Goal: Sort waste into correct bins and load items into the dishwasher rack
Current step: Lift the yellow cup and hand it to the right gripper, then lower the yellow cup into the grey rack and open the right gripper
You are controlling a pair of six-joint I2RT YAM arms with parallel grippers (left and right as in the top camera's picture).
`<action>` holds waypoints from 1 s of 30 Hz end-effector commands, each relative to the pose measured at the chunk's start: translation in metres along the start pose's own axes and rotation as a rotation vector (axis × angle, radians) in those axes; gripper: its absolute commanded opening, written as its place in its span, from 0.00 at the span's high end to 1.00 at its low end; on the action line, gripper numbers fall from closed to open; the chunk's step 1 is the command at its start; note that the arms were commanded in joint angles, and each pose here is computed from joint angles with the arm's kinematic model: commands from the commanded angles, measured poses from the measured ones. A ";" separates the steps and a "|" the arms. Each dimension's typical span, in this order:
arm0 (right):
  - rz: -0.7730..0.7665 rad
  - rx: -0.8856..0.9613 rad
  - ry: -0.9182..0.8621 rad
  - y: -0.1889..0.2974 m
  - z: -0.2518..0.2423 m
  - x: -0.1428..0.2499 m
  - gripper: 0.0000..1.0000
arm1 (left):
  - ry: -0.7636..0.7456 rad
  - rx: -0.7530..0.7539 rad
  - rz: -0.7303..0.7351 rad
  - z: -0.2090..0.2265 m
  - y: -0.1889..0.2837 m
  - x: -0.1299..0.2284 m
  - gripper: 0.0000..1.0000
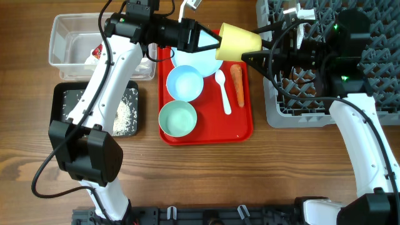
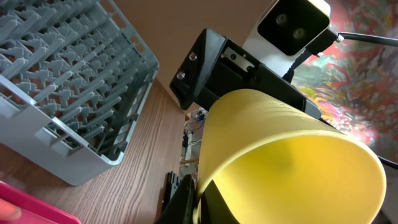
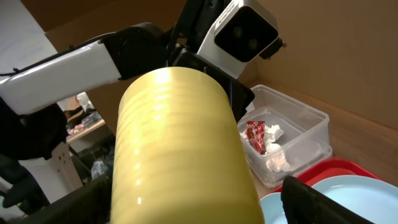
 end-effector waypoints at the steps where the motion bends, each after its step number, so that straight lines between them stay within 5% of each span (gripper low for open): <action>1: -0.004 -0.034 0.001 -0.002 0.003 -0.003 0.18 | -0.039 0.009 0.008 -0.005 -0.003 0.001 0.96; 9: -0.002 -0.054 0.003 -0.007 0.007 -0.003 0.38 | -0.040 0.009 0.009 -0.005 -0.003 0.001 0.94; 14: -0.001 -0.054 0.002 -0.007 0.006 -0.003 0.48 | -0.038 0.009 0.009 -0.005 -0.003 0.001 0.45; 20: 0.000 -0.049 -0.002 -0.006 0.006 -0.002 0.49 | -0.028 0.009 0.011 -0.004 -0.003 0.002 0.29; 30: -0.007 0.018 -0.032 0.031 -0.010 0.004 0.48 | -0.024 0.006 -0.003 -0.003 0.004 0.000 0.25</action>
Point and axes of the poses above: each gripper's point midway between its finger pads, its own y axis back along the fingers, its own z axis along the line the jaws close on, x = y × z, the point moved 5 cm from there along y, back along the fingers, and after that the axes turned 15 degrees about y, right-handed, at the moved point
